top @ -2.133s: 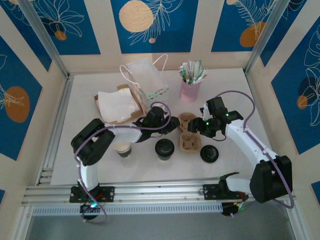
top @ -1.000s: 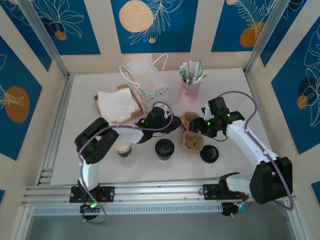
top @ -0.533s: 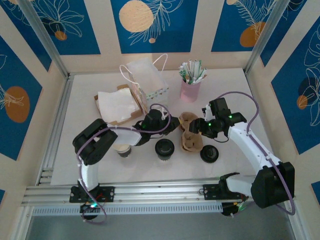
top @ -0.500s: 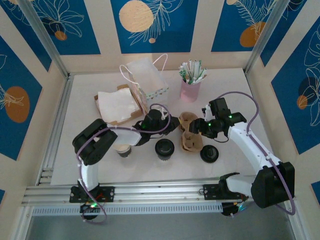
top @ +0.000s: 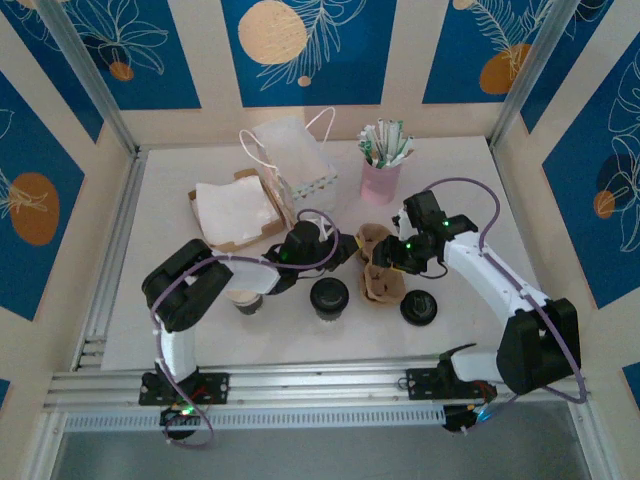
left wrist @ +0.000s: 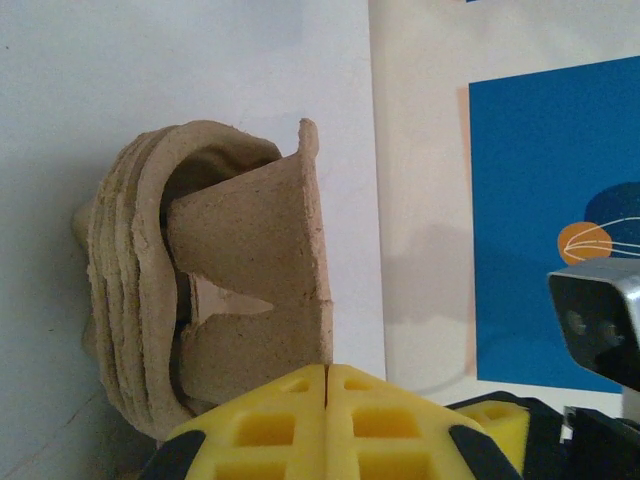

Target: Pack the takeout coffee

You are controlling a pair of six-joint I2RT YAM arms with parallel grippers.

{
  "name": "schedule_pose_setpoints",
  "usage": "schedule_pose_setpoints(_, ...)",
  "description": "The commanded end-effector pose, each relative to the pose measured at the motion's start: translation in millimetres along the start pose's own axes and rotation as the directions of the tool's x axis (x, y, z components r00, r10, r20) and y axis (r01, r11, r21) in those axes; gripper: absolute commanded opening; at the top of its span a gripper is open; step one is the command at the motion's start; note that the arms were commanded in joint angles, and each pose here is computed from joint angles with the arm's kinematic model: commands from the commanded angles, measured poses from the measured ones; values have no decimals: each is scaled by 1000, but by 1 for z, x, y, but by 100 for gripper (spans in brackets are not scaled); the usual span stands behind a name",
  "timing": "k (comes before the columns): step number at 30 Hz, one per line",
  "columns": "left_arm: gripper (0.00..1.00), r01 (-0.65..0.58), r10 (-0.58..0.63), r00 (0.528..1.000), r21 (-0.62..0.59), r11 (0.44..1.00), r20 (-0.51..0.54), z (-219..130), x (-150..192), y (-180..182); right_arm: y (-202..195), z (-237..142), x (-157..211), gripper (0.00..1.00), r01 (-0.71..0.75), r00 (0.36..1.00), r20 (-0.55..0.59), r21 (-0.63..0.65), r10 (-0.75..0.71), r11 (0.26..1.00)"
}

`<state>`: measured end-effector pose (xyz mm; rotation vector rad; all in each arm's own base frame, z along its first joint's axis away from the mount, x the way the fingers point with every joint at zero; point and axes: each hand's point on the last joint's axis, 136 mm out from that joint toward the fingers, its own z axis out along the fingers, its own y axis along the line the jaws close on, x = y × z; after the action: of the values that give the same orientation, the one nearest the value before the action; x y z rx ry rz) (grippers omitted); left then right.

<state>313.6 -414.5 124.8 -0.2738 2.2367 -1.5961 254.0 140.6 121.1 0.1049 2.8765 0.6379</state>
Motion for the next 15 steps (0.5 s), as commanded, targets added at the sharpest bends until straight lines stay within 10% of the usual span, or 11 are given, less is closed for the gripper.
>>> schedule_pose_setpoints(1,0,-11,10,1000,55,998,22,-5,-4,-17,6,-2,-8,51,28,1000,7,-2,-28,1000)
schedule_pose_setpoints(15,0,-7,6,1000,55,998,20,-5,-6,-14,-1,12,-19,50,76,997,-27,51,-75,996)
